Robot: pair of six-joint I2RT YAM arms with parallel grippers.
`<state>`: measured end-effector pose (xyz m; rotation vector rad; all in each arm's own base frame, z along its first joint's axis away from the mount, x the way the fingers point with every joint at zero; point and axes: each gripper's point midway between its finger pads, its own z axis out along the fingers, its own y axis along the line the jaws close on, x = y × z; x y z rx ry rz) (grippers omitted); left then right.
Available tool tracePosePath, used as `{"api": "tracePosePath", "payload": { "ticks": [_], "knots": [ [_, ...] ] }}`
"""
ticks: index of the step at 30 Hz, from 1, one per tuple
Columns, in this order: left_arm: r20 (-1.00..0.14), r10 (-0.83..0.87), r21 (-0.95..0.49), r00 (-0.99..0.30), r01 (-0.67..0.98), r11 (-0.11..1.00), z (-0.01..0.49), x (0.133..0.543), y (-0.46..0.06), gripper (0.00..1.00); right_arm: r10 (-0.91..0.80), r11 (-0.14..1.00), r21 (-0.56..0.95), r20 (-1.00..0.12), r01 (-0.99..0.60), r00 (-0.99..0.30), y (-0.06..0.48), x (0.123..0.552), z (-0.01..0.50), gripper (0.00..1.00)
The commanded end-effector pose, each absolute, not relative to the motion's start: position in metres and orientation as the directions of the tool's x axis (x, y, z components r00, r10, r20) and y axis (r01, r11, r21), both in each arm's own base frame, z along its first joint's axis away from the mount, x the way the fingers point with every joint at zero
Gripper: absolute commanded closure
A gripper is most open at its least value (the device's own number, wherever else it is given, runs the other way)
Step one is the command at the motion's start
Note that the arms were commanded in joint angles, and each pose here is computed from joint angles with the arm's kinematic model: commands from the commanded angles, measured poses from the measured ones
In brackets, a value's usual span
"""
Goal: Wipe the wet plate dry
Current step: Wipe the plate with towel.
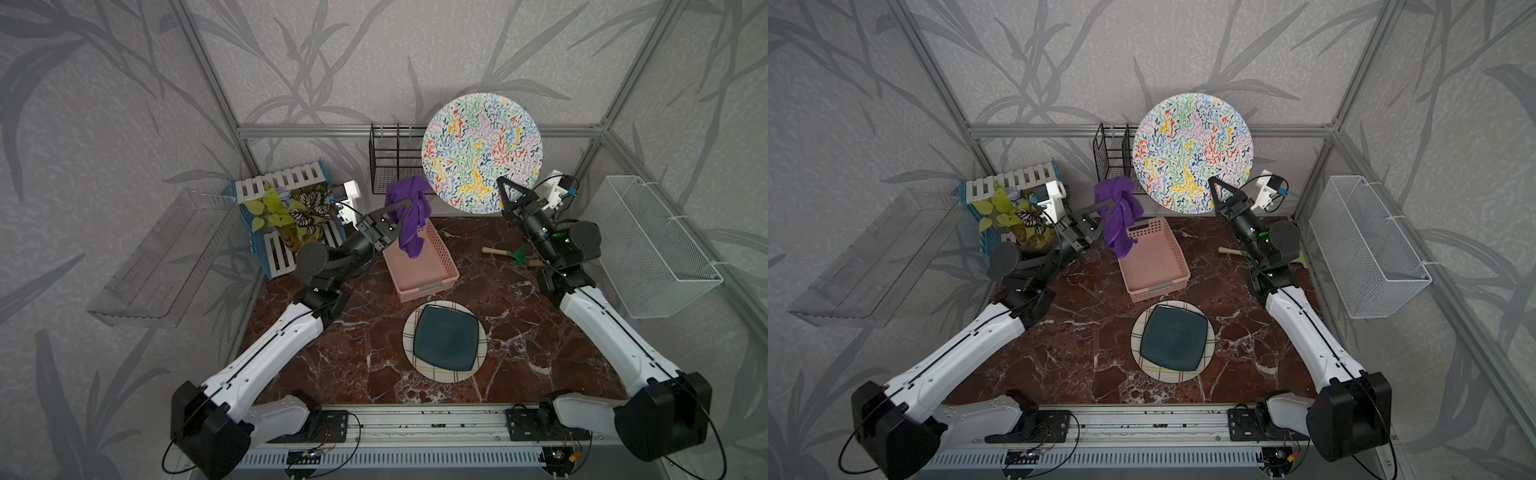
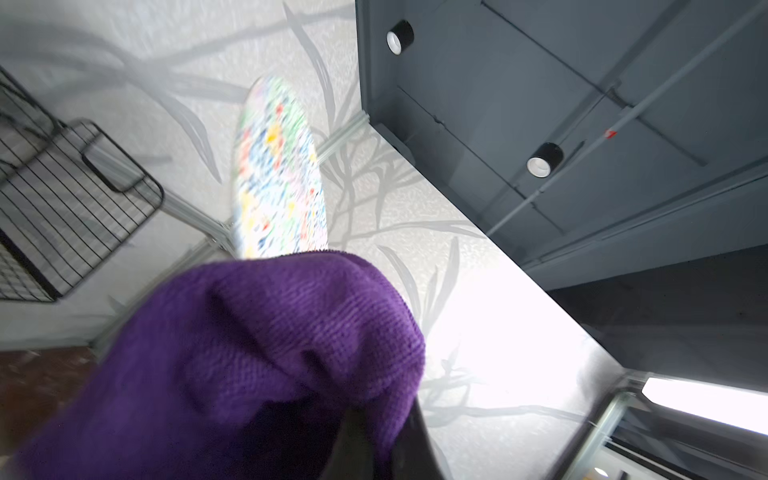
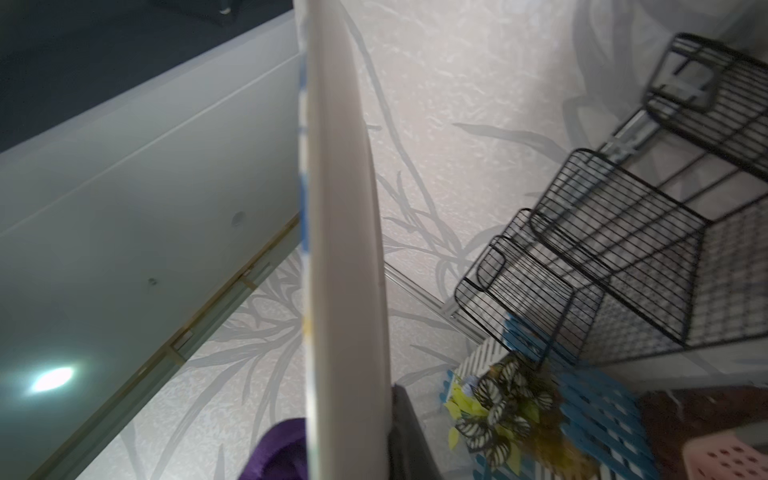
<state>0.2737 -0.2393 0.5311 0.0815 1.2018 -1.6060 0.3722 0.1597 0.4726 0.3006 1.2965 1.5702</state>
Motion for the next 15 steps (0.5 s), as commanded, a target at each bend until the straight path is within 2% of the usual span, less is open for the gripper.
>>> {"api": "tracePosePath", "payload": {
  "ticks": [1,3,6,12,15],
  "knots": [
    [-0.858,-0.448,-0.487,-0.251,0.673,0.556,0.47,0.312,-0.243,1.0,0.77,0.19,0.795,-0.485,-0.577,-0.415,0.171,0.349,0.478,1.0],
    [-0.887,-0.394,-0.448,-0.239,0.648,0.616,0.457,0.327,-0.246,1.0,0.744,0.195,0.778,-0.514,-0.597,-0.427,0.181,0.342,0.479,1.0],
    [-0.911,-0.334,-0.407,-0.241,0.656,0.636,0.445,0.34,-0.259,1.0,0.701,0.196,0.756,-0.553,-0.625,-0.449,0.193,0.334,0.482,1.0],
    [-0.923,-0.217,-0.383,-0.318,0.704,0.598,0.411,0.338,-0.312,1.0,0.696,0.167,0.753,-0.547,-0.637,-0.464,0.207,0.328,0.489,1.0],
    [-0.901,-0.211,-0.431,-0.379,0.72,0.544,0.396,0.324,-0.346,1.0,0.701,0.142,0.751,-0.537,-0.645,-0.47,0.215,0.327,0.494,1.0]
  ]
}}
